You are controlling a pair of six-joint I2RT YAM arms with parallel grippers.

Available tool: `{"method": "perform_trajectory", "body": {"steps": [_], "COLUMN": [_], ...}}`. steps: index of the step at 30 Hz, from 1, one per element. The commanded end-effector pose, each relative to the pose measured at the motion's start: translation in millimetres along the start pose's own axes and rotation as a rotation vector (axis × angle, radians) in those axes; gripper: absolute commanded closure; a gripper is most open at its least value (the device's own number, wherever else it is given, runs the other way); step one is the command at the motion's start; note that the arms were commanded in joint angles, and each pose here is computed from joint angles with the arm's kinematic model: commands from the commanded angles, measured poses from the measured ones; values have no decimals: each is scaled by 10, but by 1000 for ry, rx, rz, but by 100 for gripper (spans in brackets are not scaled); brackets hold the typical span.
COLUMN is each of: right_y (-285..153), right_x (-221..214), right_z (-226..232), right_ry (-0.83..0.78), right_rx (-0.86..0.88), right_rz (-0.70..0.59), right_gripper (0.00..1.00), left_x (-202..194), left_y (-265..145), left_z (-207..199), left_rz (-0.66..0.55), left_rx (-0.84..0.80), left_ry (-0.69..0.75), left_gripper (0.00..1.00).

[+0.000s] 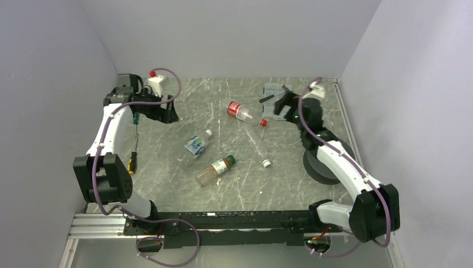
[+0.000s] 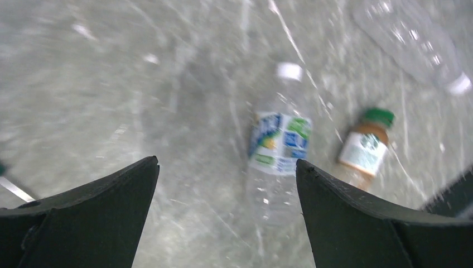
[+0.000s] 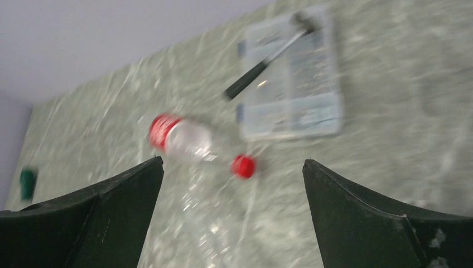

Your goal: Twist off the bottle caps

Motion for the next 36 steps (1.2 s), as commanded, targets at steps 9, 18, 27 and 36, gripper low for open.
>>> {"method": "perform_trajectory", "body": {"steps": [9,18,27,36], "right_y": [-423,-642,-662,-679], "right_x": [-694,-936,-959,-927], "right_z": [796,907,906,1010], "right_ry": [-262,-292,-272,-213], "right_rx": [79,135,134,161], "right_rz": [269,306,305,318], "right_gripper": [0,0,0,0], "left_x": [-883,-1078,-1349,-1255], "left_y": [318,664,955,943], "left_z": [-883,-766,-709,-796], "left_rz": [367,437,480,418], "left_rx": [-205,-25,-23,-63], "left_ry": [195,380,426,436], "left_gripper": [1,1,1,43]}}
Point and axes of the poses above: each gripper's point midway between its finger pads, its own y axis out along the fingers, its own z axis along the line the jaws close on, x = y × z, the point moved 4 cm from there along -y, back along the fingers
